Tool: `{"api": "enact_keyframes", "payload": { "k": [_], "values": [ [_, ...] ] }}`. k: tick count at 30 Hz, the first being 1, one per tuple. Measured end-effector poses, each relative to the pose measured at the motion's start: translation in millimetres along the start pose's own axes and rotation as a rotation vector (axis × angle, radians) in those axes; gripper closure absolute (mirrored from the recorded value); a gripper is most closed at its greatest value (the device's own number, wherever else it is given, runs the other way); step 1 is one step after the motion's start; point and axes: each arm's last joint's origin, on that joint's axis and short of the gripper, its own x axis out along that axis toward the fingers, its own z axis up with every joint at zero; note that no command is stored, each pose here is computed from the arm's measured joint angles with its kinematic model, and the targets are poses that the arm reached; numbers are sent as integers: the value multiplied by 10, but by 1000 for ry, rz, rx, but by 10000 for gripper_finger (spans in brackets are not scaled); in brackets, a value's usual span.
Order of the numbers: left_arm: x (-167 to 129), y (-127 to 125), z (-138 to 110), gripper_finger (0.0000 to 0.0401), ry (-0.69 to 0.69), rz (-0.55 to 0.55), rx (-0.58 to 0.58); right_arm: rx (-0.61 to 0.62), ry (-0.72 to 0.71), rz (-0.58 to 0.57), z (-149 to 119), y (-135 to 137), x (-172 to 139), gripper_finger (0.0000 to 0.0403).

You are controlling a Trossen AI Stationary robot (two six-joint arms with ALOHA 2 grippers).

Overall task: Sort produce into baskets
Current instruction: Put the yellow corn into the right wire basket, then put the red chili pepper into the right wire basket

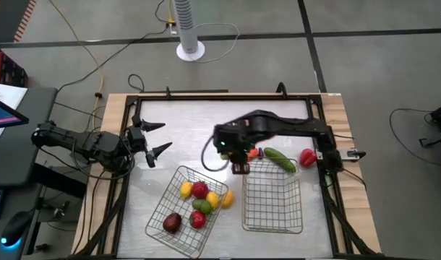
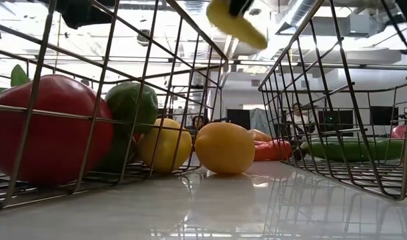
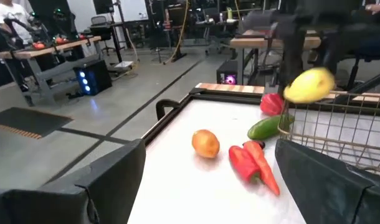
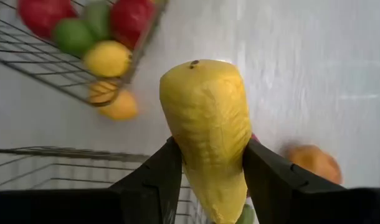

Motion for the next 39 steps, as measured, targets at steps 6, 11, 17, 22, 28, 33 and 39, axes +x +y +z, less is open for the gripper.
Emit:
{"api": "enact_keyframes", "payload": {
  "k": [6, 11, 17, 22, 28, 33, 39],
  "values": [
    [0, 0, 0, 56, 0, 0, -26, 22, -60, -22, -100, 294, -236, 219],
    [0, 0, 0, 56, 0, 0, -43, 22, -88, -71, -151, 553, -302, 219],
    [0, 1, -23, 56, 20, 1, -29, 50, -85, -100, -191, 811, -254, 204],
    [0, 1, -28, 56, 24, 1, -25, 105, 13, -124, -394, 945, -76, 176],
    [0, 1, -28, 56, 24, 1, -39, 241, 153, -194, -874, 901, 109, 148],
    [-1, 1, -25, 56, 21, 1, -42, 323, 195, -241, -1211, 792, 184, 137],
    [0, 1, -6, 56, 5, 4, -40, 331, 93, -258, -1222, 570, 278, 136]
  ]
}}
